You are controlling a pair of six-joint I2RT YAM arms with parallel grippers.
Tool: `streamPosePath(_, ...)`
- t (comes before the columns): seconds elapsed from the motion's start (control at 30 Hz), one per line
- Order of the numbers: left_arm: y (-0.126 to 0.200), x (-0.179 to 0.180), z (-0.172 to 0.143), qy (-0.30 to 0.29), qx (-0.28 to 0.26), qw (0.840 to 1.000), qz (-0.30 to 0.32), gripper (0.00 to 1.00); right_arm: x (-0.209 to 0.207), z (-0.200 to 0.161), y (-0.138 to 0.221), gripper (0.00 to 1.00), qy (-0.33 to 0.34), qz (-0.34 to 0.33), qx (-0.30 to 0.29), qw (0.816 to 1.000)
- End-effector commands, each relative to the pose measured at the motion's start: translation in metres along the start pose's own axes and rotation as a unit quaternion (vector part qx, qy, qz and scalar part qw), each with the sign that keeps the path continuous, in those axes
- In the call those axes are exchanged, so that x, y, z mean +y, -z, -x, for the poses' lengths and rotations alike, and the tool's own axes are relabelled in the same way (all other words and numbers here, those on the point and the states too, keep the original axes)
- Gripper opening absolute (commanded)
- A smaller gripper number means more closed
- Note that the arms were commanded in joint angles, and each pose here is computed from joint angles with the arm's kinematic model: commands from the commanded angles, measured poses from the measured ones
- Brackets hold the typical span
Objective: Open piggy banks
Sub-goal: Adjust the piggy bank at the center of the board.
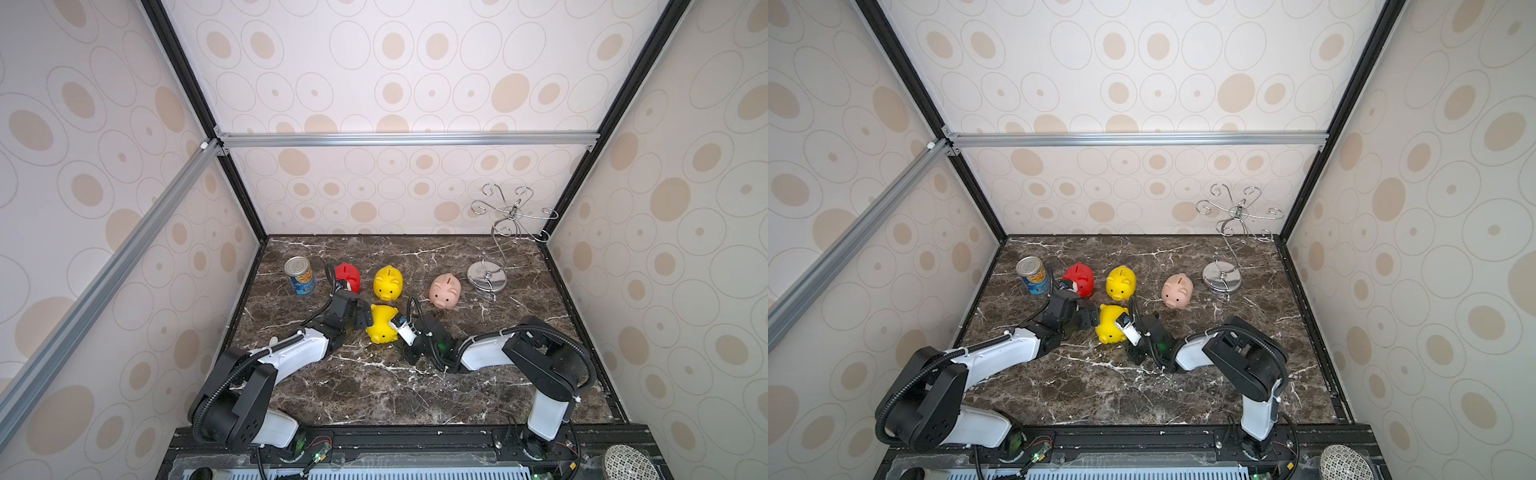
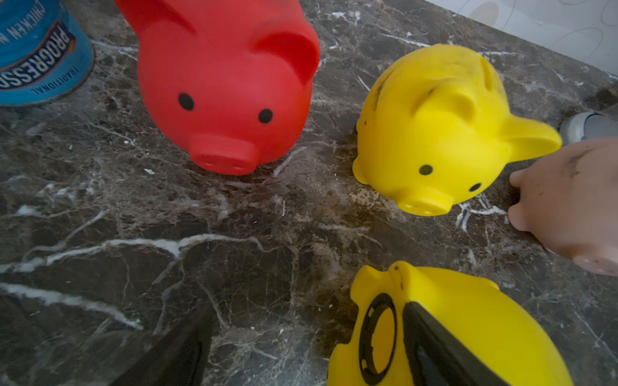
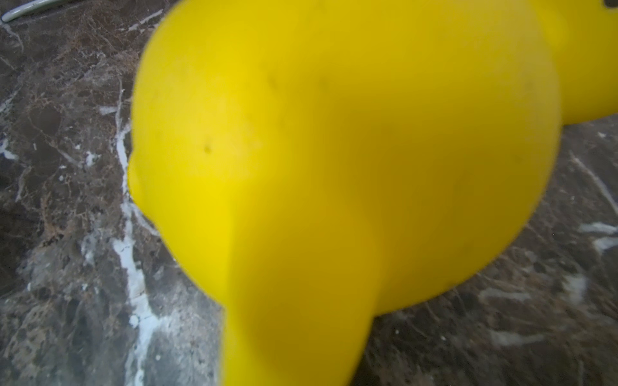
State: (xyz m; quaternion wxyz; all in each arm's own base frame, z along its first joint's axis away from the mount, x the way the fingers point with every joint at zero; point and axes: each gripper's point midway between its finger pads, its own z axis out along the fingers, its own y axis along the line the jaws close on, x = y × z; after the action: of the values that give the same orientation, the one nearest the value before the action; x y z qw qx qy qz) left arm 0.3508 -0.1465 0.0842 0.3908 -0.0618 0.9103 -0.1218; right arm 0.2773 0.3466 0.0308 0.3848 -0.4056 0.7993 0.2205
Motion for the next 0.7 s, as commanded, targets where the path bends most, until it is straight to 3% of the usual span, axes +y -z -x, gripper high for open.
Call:
streamPosePath(0.0, -0.001, 0.004, -0.010, -0.003, 0.010, 1.000, 0.002, 0.88, 0.011, 0.015, 0.012, 0.20, 0.033, 0.014, -0.014, 0.999)
streamPosePath(0.67, 0.005, 0.022, -0.042, 0.010, 0.022, 1.000, 0.003, 0.88, 0.027, 0.065, 0.049, 0.23, 0.088, 0.027, -0.025, 0.995)
